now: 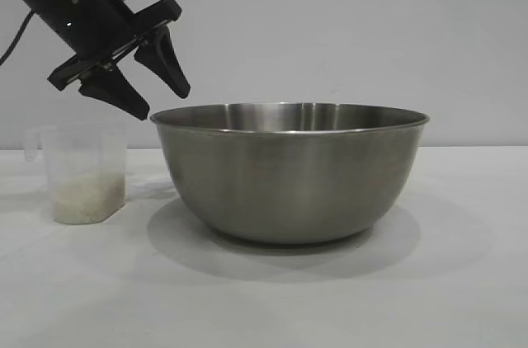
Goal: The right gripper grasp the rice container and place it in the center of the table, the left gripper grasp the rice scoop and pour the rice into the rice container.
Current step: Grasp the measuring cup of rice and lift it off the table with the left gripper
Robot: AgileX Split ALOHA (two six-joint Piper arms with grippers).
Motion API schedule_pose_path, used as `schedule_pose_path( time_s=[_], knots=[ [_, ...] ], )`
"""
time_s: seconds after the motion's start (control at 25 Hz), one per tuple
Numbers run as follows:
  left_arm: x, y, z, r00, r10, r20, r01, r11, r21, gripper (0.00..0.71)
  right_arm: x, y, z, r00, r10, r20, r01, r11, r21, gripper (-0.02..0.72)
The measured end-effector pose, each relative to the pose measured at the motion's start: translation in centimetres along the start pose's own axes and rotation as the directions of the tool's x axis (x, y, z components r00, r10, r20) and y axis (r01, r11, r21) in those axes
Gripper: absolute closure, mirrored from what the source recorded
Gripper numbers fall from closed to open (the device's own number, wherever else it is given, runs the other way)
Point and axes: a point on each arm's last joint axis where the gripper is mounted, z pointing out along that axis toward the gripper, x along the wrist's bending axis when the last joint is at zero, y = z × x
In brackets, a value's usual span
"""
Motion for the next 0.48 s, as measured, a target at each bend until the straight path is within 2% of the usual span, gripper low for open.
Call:
schedule_pose_path(
  time_s=[0.08, 0.28, 0.4, 0.48],
  knots=[
    [-0.2, 0.6, -0.8, 0.998, 0.059, -0.009, -0.059, 0.998, -0.024, 0.309, 0.0, 0.0, 0.0, 1.000, 0.000, 0.000, 0.000, 1.000, 0.000, 0.156],
    [0.5, 2.2, -4.4, 0.988, 0.148, -0.040, -0.151, 0.986, -0.075, 0.309, 0.0, 0.0, 0.0, 1.000, 0.000, 0.000, 0.000, 1.000, 0.000, 0.156],
    [0.1, 2.7, -6.6, 0.984, 0.177, -0.016, -0.177, 0.981, -0.076, 0.309, 0.0, 0.0, 0.0, 1.000, 0.000, 0.000, 0.000, 1.000, 0.000, 0.156],
    [-0.7, 2.7, -7.9, 0.990, 0.138, 0.029, -0.137, 0.989, -0.052, 0.309, 0.0, 0.0, 0.0, 1.000, 0.000, 0.000, 0.000, 1.000, 0.000, 0.156]
  ],
)
